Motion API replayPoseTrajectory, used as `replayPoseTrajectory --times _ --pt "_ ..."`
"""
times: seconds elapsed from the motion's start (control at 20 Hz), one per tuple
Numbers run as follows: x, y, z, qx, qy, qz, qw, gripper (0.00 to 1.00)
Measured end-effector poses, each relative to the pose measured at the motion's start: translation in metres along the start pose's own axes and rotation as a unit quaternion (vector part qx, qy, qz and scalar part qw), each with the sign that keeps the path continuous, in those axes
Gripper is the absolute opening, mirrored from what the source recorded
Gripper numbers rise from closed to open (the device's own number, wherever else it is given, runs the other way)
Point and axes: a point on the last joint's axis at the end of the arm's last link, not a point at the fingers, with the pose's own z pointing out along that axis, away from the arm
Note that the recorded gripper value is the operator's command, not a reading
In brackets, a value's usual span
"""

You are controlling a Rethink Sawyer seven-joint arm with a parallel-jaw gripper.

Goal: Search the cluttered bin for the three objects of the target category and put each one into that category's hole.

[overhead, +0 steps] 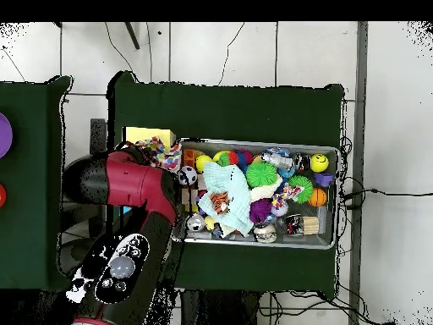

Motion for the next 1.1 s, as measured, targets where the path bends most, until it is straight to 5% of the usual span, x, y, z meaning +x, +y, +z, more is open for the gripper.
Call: replayPoseTrajectory --times 0.45,1.1 --pt "-0.002 0.005 0.030 -0.011 -0.014 0.012 0.9998 0.00" --pt "0.002 0.013 0.044 -0.012 -0.011 0.014 0.9998 0.00"
